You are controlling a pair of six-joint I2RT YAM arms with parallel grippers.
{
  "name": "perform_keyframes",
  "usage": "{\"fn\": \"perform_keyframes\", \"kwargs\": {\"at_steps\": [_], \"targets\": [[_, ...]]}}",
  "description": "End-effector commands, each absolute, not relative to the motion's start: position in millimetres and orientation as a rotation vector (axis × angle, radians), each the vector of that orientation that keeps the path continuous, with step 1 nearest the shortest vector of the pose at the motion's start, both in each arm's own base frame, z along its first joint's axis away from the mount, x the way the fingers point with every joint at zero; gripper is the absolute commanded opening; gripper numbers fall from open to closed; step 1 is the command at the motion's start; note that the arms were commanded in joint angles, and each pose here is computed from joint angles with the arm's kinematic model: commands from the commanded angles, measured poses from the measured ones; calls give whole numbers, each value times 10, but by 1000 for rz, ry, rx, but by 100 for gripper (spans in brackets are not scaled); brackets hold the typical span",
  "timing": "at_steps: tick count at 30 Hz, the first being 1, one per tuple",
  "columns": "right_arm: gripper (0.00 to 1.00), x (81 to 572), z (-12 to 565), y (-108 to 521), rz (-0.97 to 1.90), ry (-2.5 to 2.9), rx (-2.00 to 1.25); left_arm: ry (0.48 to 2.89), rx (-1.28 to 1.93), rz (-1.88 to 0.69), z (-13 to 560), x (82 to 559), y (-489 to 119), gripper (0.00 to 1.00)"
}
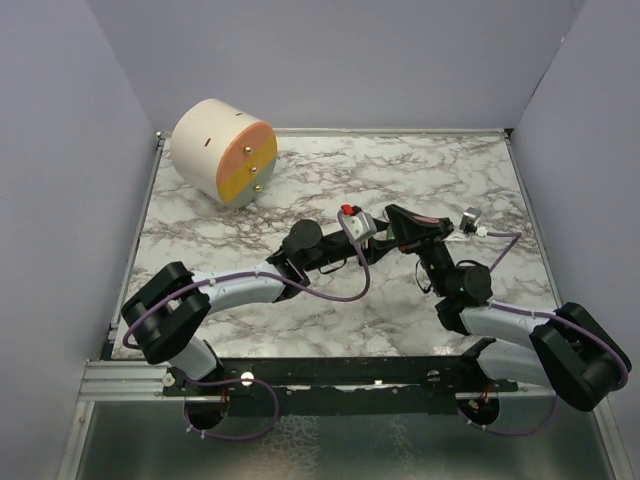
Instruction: Put the keys on the keyring
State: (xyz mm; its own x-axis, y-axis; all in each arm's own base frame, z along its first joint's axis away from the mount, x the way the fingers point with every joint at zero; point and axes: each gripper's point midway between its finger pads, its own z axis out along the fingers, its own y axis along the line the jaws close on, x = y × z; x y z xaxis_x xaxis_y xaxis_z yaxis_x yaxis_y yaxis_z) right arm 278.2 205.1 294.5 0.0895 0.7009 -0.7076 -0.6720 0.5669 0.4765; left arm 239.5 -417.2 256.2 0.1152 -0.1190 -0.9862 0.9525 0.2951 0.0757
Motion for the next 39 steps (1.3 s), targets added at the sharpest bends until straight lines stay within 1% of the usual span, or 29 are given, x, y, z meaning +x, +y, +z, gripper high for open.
{"fn": "perform_keyframes", "kwargs": {"at_steps": [1, 13, 19, 24, 34, 39], "targets": [[1, 2451, 3601, 1883, 1082, 773, 14, 1099, 899, -974, 2795, 2364, -4096, 44], [1, 2285, 3698, 1766, 1062, 697, -2, 1127, 799, -855, 2810, 2377, -3680, 45], [1, 2170, 3755, 1748, 1070, 666, -33, 1150, 664, -802, 2966, 2535, -3453, 50], [1, 2139, 3781, 1759, 1077, 667, -47, 1121, 685, -910, 3149, 2542, -3534, 50], [1, 2110, 3745, 1760, 1088, 683, -52, 1110, 757, -1044, 3249, 2448, -3784, 50], [1, 2091, 3758, 1745, 1085, 678, -53, 1120, 774, -1071, 3204, 2435, -3836, 48]]}}
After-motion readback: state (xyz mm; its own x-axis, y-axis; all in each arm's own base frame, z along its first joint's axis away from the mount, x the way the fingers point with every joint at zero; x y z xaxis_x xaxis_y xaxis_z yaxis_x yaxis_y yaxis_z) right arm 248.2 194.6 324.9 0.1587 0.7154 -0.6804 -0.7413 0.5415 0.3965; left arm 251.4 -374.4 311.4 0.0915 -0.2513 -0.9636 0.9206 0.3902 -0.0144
